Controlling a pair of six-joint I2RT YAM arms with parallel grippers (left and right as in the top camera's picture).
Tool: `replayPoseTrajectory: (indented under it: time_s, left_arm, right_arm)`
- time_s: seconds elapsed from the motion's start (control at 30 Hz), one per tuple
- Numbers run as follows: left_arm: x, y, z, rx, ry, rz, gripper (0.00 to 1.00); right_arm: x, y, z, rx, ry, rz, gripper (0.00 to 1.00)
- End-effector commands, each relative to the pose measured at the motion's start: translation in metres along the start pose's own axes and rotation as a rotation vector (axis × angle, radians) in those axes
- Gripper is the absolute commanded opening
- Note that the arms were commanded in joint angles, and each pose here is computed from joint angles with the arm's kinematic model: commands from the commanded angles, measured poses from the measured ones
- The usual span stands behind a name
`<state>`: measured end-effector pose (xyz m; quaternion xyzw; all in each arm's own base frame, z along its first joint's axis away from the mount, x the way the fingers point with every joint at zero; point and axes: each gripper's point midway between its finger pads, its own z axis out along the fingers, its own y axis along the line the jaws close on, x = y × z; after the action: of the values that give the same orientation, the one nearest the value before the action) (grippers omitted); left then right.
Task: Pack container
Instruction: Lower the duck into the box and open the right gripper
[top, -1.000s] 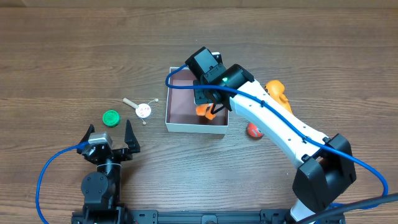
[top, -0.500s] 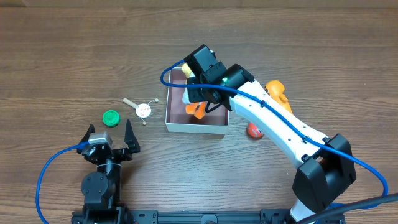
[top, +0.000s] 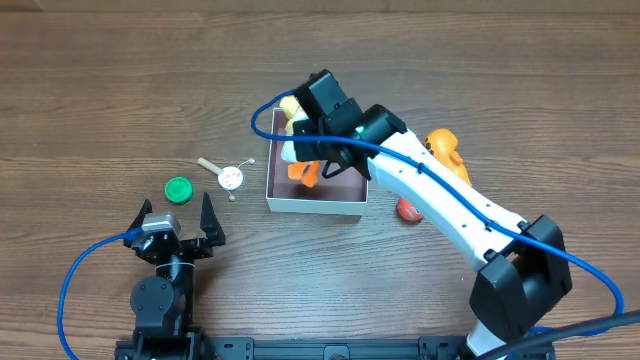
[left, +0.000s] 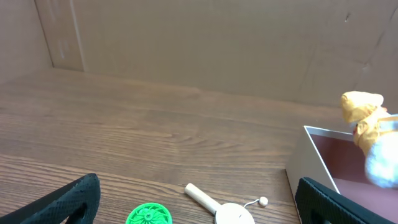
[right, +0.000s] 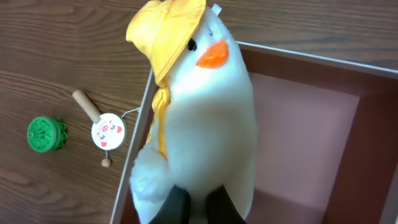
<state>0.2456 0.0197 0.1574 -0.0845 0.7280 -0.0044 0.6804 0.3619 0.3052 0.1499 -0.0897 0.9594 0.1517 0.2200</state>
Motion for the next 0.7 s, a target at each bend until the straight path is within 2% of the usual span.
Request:
replayPoseTrajectory:
  time_s: [0.0, 0.67]
  left_arm:
    - [-0.001, 0.003, 0.000, -0.014, -0.010, -0.010, 1.00]
    - [-0.001, 0.003, 0.000, -0.014, -0.010, -0.010, 1.00]
  right_arm:
    - [0.005, 0.010, 0.008, -0.017, 0.008, -0.014, 0.04]
    - [0.028, -0.008, 0.055, 0.069, 0.101, 0.010, 0.04]
